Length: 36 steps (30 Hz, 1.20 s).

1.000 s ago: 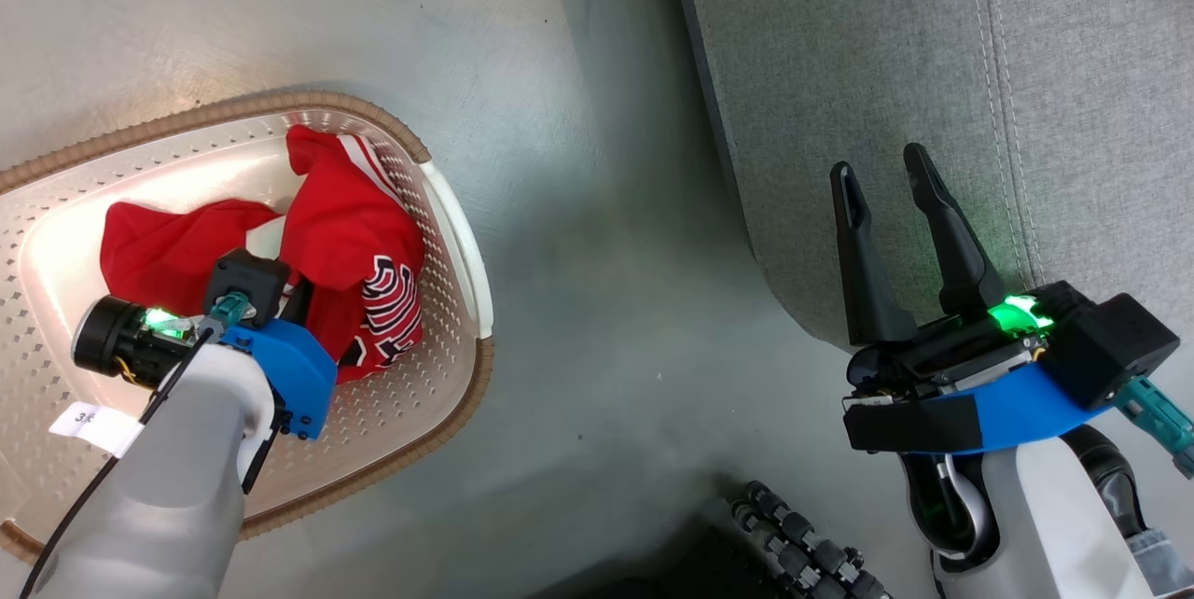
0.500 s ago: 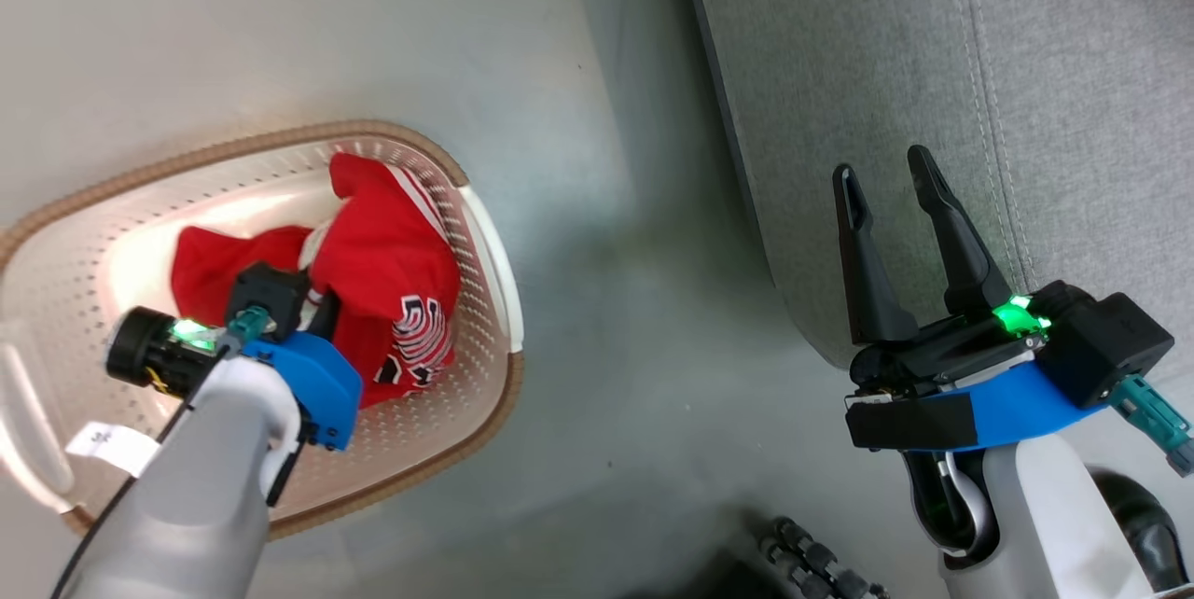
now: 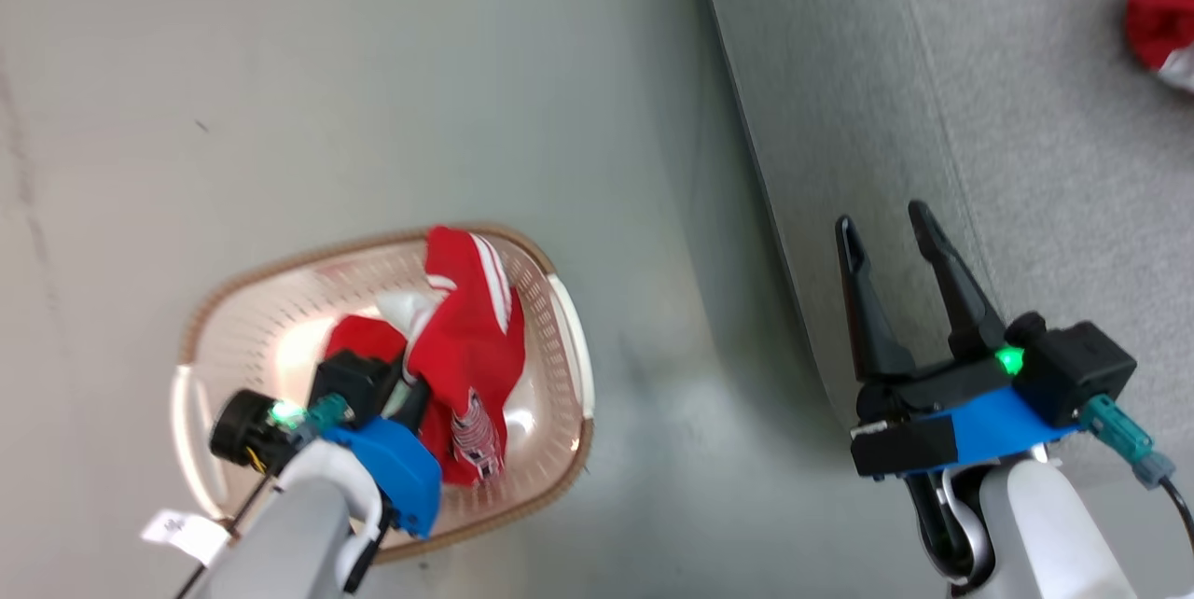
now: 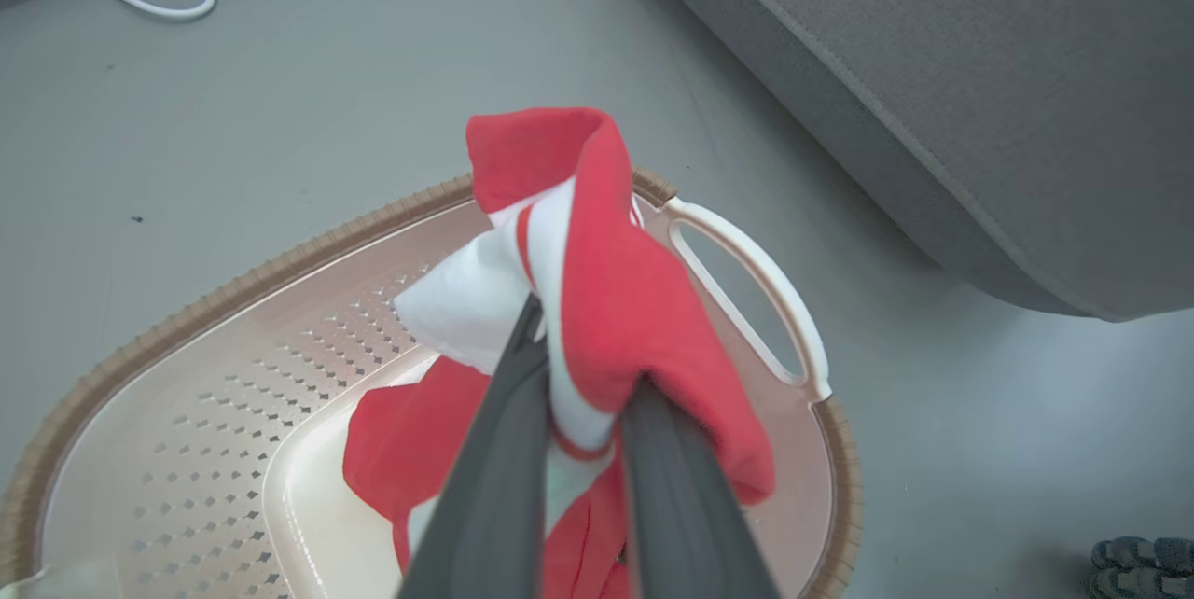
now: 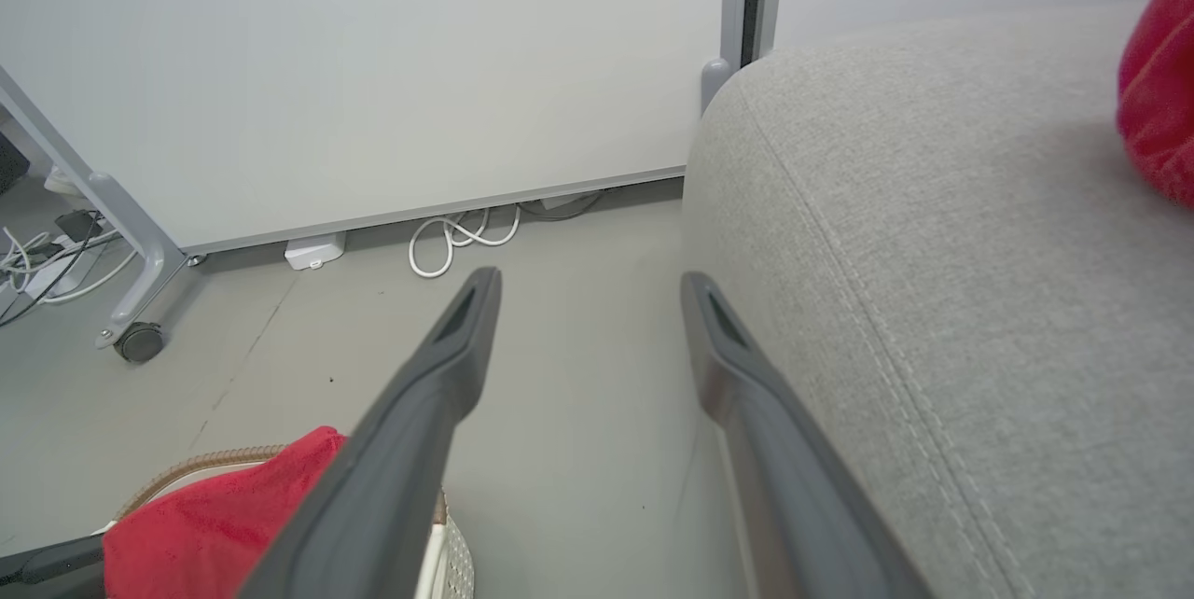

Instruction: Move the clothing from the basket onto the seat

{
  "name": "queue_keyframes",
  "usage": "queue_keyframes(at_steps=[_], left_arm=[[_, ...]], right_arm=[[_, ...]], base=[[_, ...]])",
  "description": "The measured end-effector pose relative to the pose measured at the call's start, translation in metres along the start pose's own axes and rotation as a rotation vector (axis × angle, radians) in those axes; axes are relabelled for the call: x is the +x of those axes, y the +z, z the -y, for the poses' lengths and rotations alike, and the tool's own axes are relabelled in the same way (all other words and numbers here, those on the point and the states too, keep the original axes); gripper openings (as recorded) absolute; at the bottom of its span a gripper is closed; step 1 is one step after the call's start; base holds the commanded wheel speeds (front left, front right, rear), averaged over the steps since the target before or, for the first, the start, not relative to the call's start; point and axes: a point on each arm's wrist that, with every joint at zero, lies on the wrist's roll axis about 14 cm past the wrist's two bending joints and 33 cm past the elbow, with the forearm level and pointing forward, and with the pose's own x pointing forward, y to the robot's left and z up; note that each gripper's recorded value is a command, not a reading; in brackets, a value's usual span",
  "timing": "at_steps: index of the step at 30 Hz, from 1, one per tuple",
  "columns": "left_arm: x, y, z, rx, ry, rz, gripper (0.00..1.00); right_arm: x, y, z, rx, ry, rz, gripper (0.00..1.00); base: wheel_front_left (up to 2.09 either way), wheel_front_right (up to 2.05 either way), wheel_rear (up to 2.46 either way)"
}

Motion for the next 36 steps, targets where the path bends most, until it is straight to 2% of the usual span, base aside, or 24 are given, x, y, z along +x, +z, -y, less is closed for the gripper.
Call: queue_keyframes(at_steps=[15, 19, 36], left_arm=[[-0.085, 0.083, 0.049, 0.054, 0.027, 0.275, 0.00], [-0.100, 0.105, 0.070, 0.078, 0.018, 0.356, 0.00], [-0.148, 0.194, 0.096, 0.170, 0.027, 0.590, 0.00]], right_arm=[[-0.041, 0.054, -0.044, 0.021, 0.109, 0.095, 1.00], [-0.052, 0.060, -0.059, 0.031, 0.152, 0.104, 1.00], [-0.080, 0.076, -0.105, 0.028, 0.289, 0.132, 1.00]], base=[[0.00, 0.00, 0.00], [0.00, 0.00, 0.00], [0.00, 0.00, 0.00]])
